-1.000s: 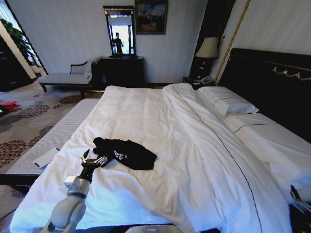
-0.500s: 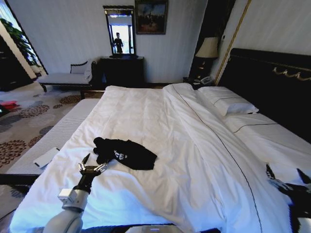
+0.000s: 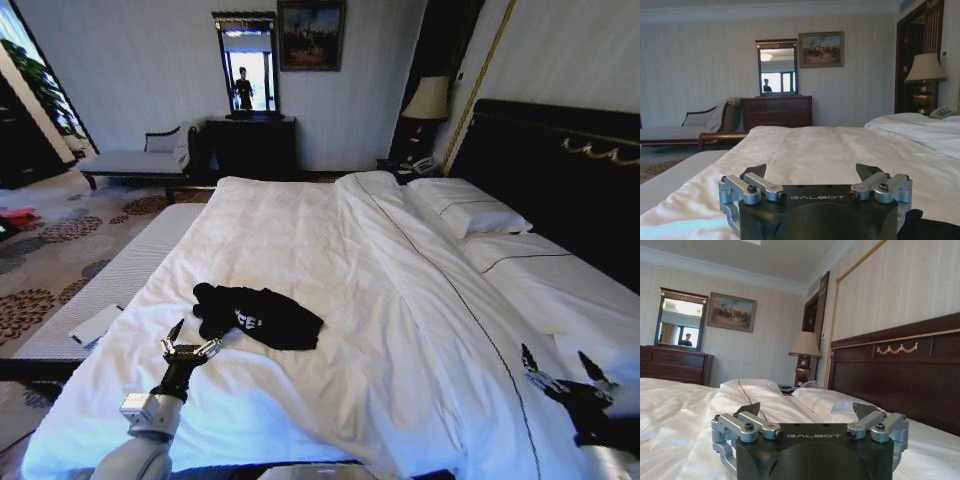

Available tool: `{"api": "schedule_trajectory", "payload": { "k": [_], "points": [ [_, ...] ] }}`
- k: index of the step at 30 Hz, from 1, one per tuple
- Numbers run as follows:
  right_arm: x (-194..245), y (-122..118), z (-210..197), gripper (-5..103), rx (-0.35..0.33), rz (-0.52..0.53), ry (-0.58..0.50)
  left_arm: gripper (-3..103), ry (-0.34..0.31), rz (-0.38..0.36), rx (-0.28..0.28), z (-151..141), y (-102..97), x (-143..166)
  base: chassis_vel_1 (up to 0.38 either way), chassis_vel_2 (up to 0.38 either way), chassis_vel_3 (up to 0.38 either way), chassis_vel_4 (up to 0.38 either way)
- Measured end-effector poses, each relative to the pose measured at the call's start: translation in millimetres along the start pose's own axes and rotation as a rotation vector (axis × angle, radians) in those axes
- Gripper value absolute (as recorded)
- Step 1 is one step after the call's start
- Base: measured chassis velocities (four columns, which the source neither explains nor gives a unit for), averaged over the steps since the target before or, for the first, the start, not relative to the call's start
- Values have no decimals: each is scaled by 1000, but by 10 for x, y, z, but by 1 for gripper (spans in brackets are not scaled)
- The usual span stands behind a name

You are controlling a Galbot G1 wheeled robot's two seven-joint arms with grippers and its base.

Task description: Fold the clothes on the bed.

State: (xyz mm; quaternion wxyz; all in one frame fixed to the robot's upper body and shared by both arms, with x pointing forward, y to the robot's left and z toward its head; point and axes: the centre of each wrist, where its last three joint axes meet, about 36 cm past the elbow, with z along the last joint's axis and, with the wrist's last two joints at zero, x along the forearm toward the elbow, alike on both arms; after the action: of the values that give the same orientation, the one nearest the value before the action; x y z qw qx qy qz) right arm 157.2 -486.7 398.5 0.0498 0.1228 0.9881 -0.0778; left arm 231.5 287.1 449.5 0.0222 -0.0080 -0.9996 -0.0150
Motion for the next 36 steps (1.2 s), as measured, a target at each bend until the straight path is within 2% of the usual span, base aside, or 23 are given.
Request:
{"api": "schedule_trajectory", "payload": {
  "k": [13,36],
  "points": [
    [31,-10,60,100,32,4,1,100,7,5,-5,-17,-24,43,142,148,-150,-149],
    [61,11,57,100,35,6,-3,100,15,-5,2,32,-55,65,133,128,-133,-128]
  ]
}}
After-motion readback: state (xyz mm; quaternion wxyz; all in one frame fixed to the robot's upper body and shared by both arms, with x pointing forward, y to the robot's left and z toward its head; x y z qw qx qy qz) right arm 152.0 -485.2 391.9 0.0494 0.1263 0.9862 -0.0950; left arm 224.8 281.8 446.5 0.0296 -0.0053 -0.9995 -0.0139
